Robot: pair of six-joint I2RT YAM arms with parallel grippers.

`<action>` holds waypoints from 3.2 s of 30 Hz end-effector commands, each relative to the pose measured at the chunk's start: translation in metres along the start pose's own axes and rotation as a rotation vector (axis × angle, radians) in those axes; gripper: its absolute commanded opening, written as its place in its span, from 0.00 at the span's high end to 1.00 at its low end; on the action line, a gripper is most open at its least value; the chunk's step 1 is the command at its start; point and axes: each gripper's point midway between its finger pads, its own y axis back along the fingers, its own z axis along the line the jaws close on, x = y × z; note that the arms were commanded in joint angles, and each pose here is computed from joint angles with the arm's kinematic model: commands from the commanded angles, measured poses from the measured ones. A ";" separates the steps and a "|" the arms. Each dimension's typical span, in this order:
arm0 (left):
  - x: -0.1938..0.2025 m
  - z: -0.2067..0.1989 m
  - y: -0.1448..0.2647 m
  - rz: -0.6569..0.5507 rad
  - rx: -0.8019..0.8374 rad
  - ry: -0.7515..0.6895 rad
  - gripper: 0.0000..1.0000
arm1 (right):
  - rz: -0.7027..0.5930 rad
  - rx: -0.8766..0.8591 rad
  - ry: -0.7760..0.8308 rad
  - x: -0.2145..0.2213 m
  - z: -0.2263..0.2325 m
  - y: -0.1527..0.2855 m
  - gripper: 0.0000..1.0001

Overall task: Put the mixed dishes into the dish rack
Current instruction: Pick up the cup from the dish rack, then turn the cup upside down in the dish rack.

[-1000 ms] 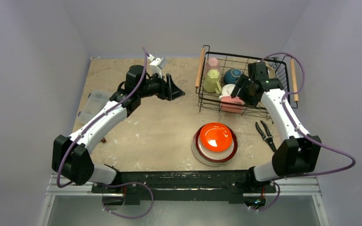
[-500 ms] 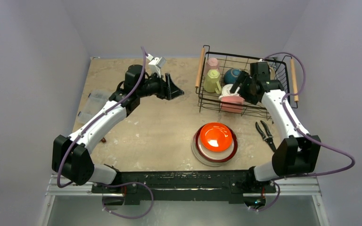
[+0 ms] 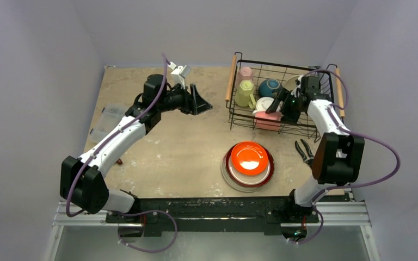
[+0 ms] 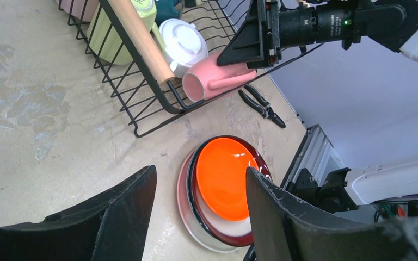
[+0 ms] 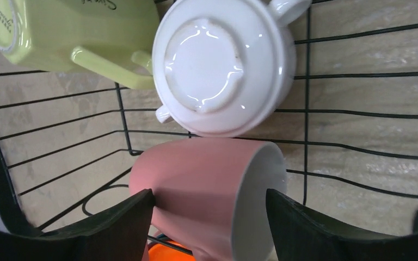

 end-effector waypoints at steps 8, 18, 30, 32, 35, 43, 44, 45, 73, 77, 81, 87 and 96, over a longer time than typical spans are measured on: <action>-0.028 -0.014 0.006 -0.071 0.046 -0.022 0.40 | 0.113 -0.359 0.036 0.021 0.039 -0.010 0.49; -0.029 -0.013 0.006 -0.069 0.045 -0.030 0.40 | 0.095 -0.473 0.032 0.017 0.054 0.009 0.77; -0.043 -0.032 0.016 -0.152 0.113 -0.142 0.41 | -0.033 -0.674 -0.023 -0.010 0.096 0.044 1.00; -0.051 -0.047 0.026 -0.223 0.157 -0.201 0.41 | -0.074 -0.734 -0.033 -0.021 0.109 0.058 1.00; -0.048 -0.070 0.038 -0.313 0.194 -0.369 0.40 | -0.103 -0.828 -0.040 -0.031 0.128 0.081 1.00; -0.053 -0.139 0.052 -0.485 0.349 -0.590 0.33 | -0.126 -1.027 -0.023 -0.035 0.178 0.167 1.00; -0.054 -0.142 0.053 -0.503 0.366 -0.620 0.32 | -0.114 -1.051 -0.008 -0.032 0.185 0.178 1.00; -0.054 -0.146 0.053 -0.525 0.382 -0.666 0.31 | -0.101 -1.076 0.008 -0.027 0.193 0.188 1.00; -0.045 -0.138 0.028 -0.604 0.335 -1.266 0.12 | 0.246 -1.368 0.147 0.088 0.280 0.278 1.00; -0.042 -0.140 0.023 -0.615 0.349 -1.253 0.12 | 0.255 -1.377 0.114 0.089 0.282 0.279 1.00; -0.046 -0.142 0.025 -0.639 0.346 -1.241 0.14 | 0.267 -1.383 0.114 0.092 0.283 0.280 1.00; -0.044 -0.141 0.024 -0.632 0.347 -1.244 0.18 | 0.276 -1.406 0.121 0.094 0.286 0.289 1.00; -0.049 -0.151 0.029 -0.620 0.379 -1.206 0.76 | 0.265 -1.342 0.152 0.101 0.278 0.266 0.95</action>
